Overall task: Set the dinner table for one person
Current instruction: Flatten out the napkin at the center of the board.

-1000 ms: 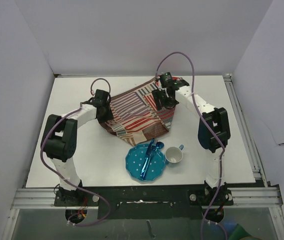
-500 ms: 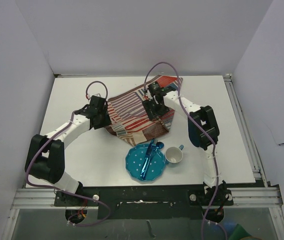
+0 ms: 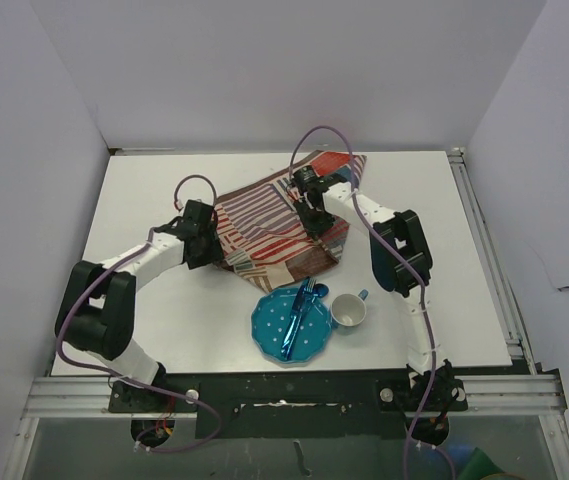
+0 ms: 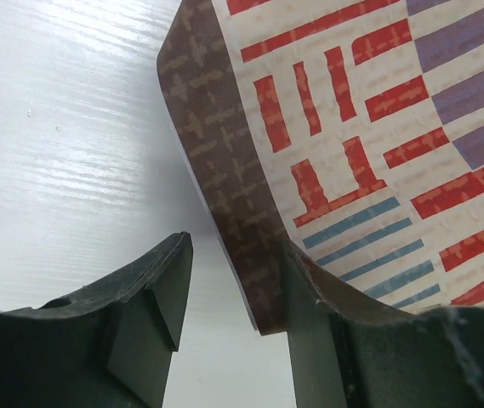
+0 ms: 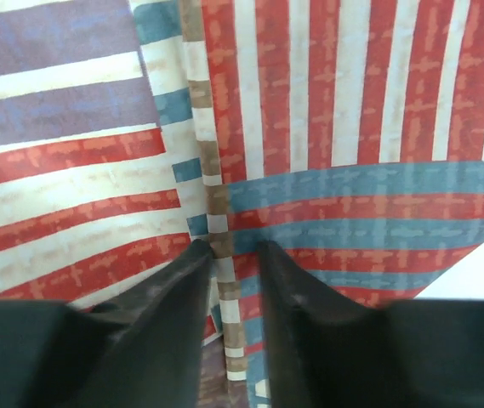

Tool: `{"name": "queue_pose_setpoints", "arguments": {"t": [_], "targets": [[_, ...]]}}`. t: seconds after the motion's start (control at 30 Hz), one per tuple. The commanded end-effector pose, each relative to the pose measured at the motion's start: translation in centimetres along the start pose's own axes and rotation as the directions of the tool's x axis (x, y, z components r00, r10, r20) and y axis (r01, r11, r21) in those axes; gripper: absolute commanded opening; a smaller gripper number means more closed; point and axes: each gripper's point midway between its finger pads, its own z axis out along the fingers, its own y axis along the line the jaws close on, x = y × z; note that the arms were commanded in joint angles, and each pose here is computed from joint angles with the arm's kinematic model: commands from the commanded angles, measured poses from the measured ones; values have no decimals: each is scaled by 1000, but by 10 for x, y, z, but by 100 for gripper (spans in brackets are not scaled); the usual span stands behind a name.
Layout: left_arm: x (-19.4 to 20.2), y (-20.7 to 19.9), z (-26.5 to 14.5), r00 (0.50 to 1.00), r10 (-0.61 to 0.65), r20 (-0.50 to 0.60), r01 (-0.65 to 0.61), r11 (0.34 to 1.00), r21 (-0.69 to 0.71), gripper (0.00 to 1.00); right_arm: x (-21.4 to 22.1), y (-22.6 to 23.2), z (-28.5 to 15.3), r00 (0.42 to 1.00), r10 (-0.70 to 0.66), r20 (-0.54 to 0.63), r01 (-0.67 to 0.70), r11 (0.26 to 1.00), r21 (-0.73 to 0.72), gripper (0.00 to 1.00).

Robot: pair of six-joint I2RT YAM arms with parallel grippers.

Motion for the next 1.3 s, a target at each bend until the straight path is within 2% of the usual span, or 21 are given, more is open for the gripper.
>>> {"name": "queue_pose_setpoints", "arguments": {"t": [0.0,0.03,0.07,0.17,0.27,0.37,0.83,1.0,1.27], "targets": [[-4,-9,9,1000,-16,13,16,999,28,44,2,-21,9,1000,13,-22,-11,993,113,12],[-4,-9,10,1000,-17,11,17,999,27,44,2,-23,9,1000,18,-23,-15,993,121,2],[-3,-8,11,1000,-17,11,17,999,27,44,1,-24,9,1000,19,-23,-16,992,127,0],[-3,-8,11,1000,-20,15,19,999,29,43,-3,-27,3,1000,25,-2,-24,990,142,0],[-4,-8,12,1000,-22,19,21,999,27,36,-16,-28,-12,998,35,51,-42,989,141,0],[-5,-6,16,999,-22,25,22,1000,16,0,-31,-29,-34,994,41,105,-55,990,133,0],[-13,-7,51,999,-3,35,3,1000,-20,0,-53,-55,-96,976,42,215,-91,970,224,0],[-34,-4,62,998,13,68,-9,999,-50,0,-46,-73,-107,971,69,227,-130,954,268,0],[-77,-3,88,993,-42,115,46,998,-30,0,-13,-117,-120,959,169,225,-240,910,339,0]]}}
